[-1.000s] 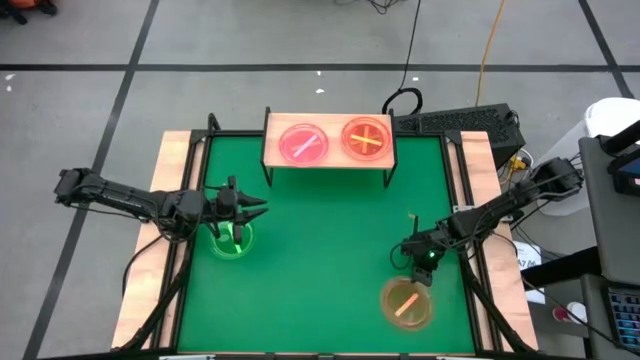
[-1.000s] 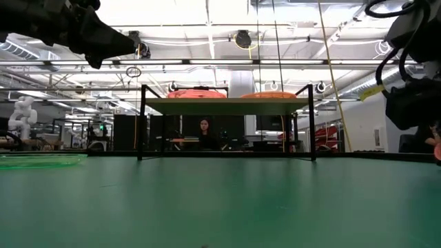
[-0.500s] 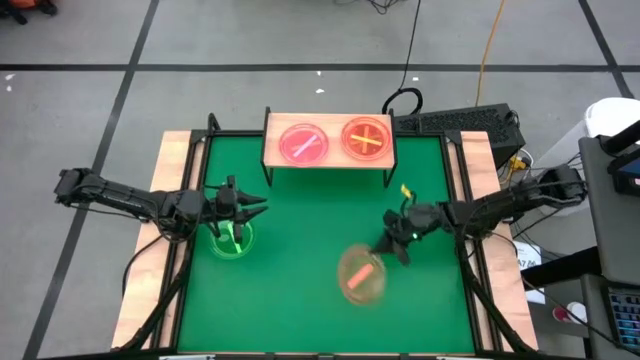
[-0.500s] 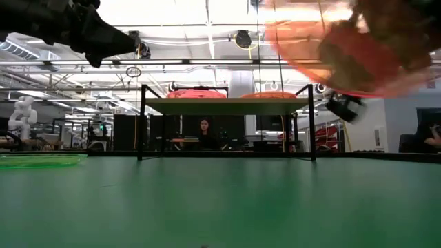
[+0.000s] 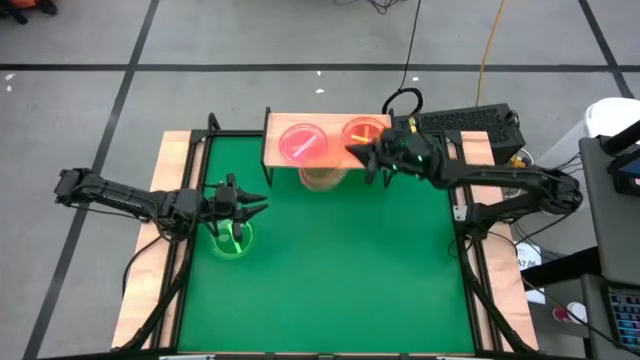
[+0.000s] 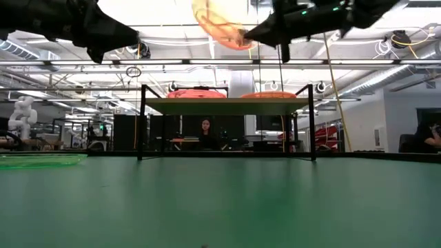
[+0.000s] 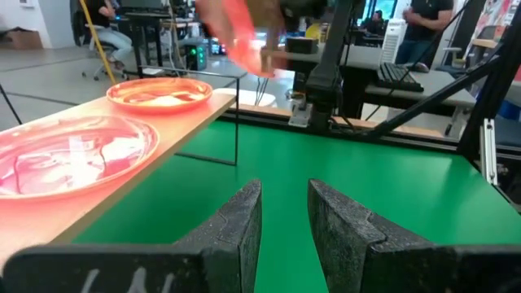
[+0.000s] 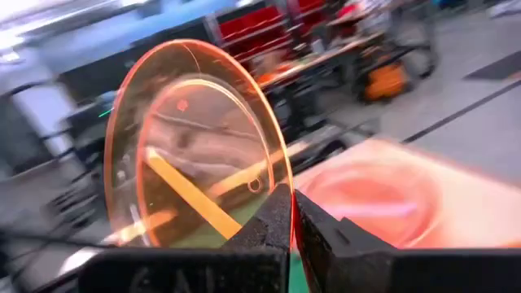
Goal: Place and stack plates onto a shelf
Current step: Stack the orange plate on top of the pink plate on the shelf
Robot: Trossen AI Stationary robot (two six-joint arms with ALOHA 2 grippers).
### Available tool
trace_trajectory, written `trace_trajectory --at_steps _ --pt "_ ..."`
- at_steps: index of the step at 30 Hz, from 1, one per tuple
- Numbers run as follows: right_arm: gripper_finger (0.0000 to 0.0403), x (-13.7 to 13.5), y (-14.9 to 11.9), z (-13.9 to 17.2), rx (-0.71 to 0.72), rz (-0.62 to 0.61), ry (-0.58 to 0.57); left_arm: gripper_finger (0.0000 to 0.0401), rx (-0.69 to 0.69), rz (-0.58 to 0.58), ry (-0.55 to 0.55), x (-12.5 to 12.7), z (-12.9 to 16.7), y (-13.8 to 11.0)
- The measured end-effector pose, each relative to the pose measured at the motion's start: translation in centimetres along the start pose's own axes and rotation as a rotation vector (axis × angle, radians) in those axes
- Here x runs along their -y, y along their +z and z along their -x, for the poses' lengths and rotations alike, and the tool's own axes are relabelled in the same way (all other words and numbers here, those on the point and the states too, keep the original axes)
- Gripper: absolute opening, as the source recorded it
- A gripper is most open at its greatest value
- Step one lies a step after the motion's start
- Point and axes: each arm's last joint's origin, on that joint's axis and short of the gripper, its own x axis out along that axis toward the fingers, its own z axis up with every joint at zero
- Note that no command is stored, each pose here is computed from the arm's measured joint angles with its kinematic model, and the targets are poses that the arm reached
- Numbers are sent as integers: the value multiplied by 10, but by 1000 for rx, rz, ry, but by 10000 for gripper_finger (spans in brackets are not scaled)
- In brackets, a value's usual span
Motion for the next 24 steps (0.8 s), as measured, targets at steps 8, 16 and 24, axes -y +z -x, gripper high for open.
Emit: trace_trajectory --at_steps 8,16,24 --pt "0 38 17 -58 -13 -6 -126 106 0 1 1 0 0 0" --pt "0 58 4 -101 -95 -14 -152 106 -2 1 1 0 0 0" --pt "4 68 -4 -106 -112 38 -207 106 -3 8 1 0 0 0"
